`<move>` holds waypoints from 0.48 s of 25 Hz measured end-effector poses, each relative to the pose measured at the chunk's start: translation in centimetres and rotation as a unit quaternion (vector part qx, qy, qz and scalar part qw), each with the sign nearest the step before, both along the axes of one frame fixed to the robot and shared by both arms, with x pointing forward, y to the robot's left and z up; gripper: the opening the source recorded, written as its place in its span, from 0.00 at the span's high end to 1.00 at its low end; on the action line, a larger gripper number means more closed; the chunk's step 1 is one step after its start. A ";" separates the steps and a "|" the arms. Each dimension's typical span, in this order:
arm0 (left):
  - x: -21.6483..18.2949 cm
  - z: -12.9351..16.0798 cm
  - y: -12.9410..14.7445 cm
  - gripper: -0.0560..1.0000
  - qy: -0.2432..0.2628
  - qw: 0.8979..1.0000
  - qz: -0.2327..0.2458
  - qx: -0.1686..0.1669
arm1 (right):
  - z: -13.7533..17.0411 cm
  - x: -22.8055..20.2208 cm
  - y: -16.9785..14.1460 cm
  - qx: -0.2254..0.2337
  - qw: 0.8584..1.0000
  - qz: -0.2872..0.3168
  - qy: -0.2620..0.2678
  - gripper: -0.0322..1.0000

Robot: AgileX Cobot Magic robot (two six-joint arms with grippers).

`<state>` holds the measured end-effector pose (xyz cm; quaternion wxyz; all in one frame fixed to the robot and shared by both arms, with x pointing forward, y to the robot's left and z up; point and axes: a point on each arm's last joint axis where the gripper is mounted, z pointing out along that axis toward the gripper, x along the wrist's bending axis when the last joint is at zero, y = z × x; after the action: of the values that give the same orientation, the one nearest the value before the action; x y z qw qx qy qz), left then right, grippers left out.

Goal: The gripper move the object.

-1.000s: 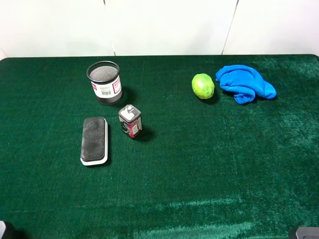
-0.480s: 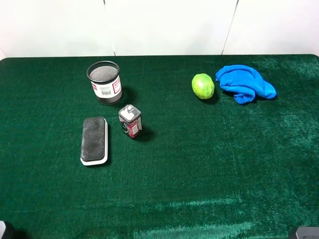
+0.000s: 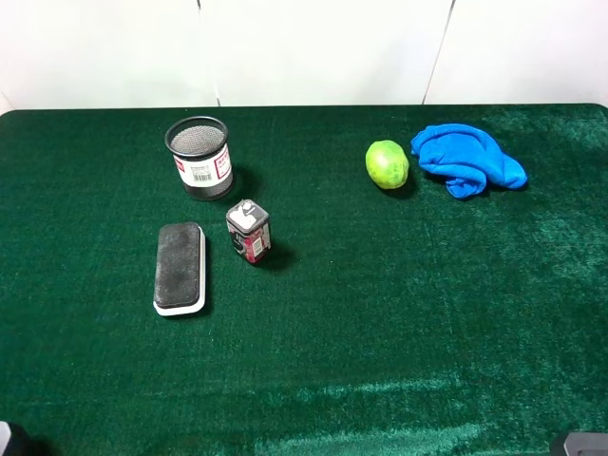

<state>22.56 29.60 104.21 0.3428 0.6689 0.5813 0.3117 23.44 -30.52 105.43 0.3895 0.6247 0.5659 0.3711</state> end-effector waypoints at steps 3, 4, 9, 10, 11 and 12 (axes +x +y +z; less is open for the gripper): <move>0.0 0.0 0.0 0.01 0.000 1.000 0.000 0.000 | 0.0 0.0 0.0 0.000 1.000 0.000 0.000 0.30; 0.0 0.0 0.0 0.01 0.000 1.000 0.000 0.000 | 0.0 0.0 0.0 0.000 1.000 0.000 0.000 0.30; 0.0 0.0 0.0 0.01 0.000 1.000 0.000 0.000 | 0.0 0.0 0.0 0.000 1.000 0.000 0.000 0.30; 0.0 0.0 0.0 0.01 0.000 1.000 0.000 0.000 | 0.0 0.0 0.0 0.000 1.000 0.000 0.000 0.30; 0.0 0.0 0.0 0.01 0.000 1.000 0.000 0.000 | 0.0 0.0 0.0 0.000 1.000 0.000 0.000 0.30; 0.0 0.0 0.0 0.01 0.000 1.000 0.000 0.000 | 0.0 0.0 0.0 0.000 1.000 0.000 0.000 0.30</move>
<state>22.56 29.60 104.21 0.3428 0.6689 0.5813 0.3117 23.44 -30.52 105.43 0.3895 0.6247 0.5659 0.3711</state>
